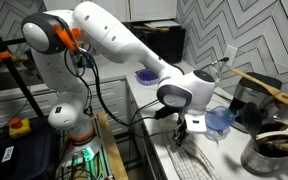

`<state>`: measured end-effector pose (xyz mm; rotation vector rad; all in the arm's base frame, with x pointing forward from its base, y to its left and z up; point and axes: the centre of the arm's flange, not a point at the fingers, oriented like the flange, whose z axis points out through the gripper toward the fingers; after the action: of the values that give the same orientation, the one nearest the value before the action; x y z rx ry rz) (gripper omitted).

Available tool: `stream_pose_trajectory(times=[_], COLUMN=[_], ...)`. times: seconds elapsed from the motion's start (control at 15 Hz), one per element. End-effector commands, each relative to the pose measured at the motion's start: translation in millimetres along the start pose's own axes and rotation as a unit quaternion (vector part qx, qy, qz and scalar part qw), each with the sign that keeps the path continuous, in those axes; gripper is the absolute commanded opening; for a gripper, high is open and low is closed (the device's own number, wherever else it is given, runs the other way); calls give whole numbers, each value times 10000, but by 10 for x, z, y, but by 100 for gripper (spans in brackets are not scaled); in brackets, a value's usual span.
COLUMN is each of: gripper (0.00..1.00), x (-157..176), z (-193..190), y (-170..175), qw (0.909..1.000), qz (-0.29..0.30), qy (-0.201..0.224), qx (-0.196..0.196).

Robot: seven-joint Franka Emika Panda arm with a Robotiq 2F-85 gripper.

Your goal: Use the towel on the counter top to wipe the counter top

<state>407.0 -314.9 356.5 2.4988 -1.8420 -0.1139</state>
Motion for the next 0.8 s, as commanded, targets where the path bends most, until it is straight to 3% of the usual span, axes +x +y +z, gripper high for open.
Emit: stream_pose_trajectory(times=[0.0,0.13,0.2,0.27,0.6,0.73], gripper=[4,4,40,40,76,92], x=[-260,-297,-306,-308,-237,-239], z=[-79,-102,-139,-195,-849,-1123], y=[105,70,67,84,421,569], qw=[9997,9997,9996,9995,9956,9886], qz=[-182,-153,-192,-193,-749,-1294], qy=[-144,-174,-204,-210,187,444], qx=[-51,23,66,163,527,623])
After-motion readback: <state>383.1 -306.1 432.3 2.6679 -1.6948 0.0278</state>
